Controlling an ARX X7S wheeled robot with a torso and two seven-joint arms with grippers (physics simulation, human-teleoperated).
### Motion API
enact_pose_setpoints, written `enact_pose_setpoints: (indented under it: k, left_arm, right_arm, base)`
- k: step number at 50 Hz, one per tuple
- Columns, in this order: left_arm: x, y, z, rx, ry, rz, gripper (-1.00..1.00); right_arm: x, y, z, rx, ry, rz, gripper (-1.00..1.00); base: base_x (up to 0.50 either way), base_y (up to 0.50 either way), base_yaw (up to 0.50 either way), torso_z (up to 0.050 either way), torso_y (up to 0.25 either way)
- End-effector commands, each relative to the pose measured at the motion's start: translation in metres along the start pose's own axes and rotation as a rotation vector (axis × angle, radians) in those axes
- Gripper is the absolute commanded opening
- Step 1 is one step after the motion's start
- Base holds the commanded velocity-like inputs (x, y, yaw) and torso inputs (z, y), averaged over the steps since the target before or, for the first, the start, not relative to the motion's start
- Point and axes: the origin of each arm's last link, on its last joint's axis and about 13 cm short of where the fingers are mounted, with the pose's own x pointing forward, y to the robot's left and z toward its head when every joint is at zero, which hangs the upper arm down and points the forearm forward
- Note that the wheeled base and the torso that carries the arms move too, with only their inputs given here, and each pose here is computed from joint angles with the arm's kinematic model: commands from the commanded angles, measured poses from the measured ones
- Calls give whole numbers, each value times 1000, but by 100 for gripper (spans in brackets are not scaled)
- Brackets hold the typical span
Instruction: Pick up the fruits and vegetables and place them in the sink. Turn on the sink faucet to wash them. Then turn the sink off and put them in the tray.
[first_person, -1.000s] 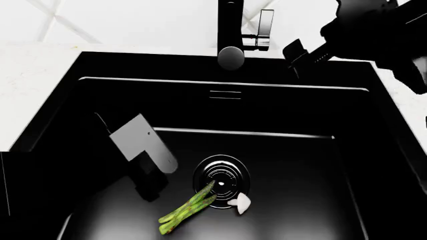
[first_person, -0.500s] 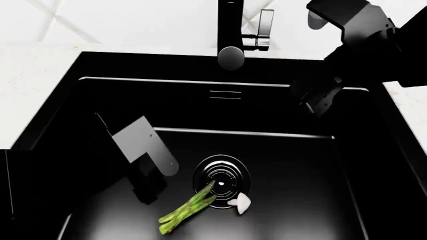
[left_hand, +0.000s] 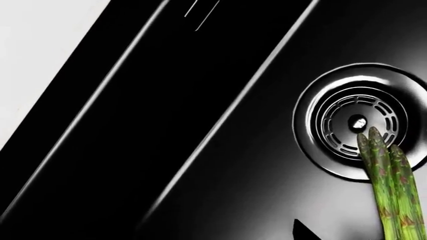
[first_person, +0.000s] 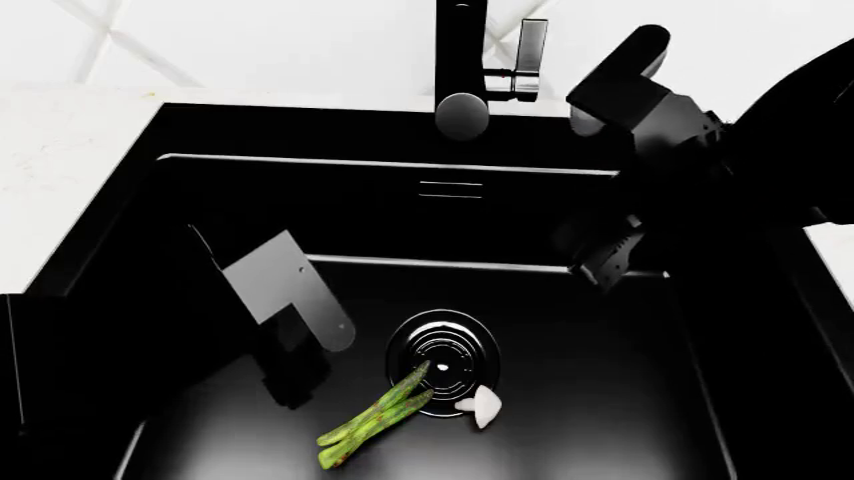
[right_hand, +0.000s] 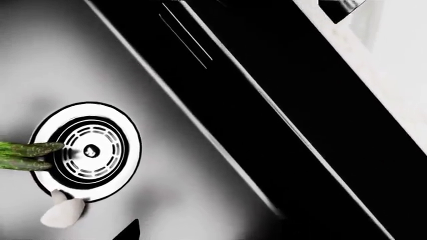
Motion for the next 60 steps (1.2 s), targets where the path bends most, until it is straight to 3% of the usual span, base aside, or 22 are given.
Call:
enact_pose_setpoints:
  k: [1,7,19,30,42,60]
  left_arm:
    - [-1,1,0,-1,0,1,100]
    - [-1,1,0,-1,-1,2,100]
    - [1,0,-2,-5,5,0,100]
    - [2,0,-3,-7,8,1,100]
    - [3,-1,-2,-5,8,-1,100]
    - [5,-1,-3,-3,14,-1,100]
  right_arm:
    - [23,9,-6,3,29,48,100]
    - [30,12,-9,12,27,69,100]
    - [44,25,-5,28,-23,216,100]
    - [57,31,-12,-9,54,274,100]
    - [66,36,-14,14,9,372,100]
    - [89,50,-21,-24,89,437,100]
  base:
    - [0,0,0,0,0]
    - [0,0,0,0,0]
    - [0,0,0,0,0]
    - [0,0,0,0,0]
    - [0,0,0,0,0]
    - [0,0,0,0,0]
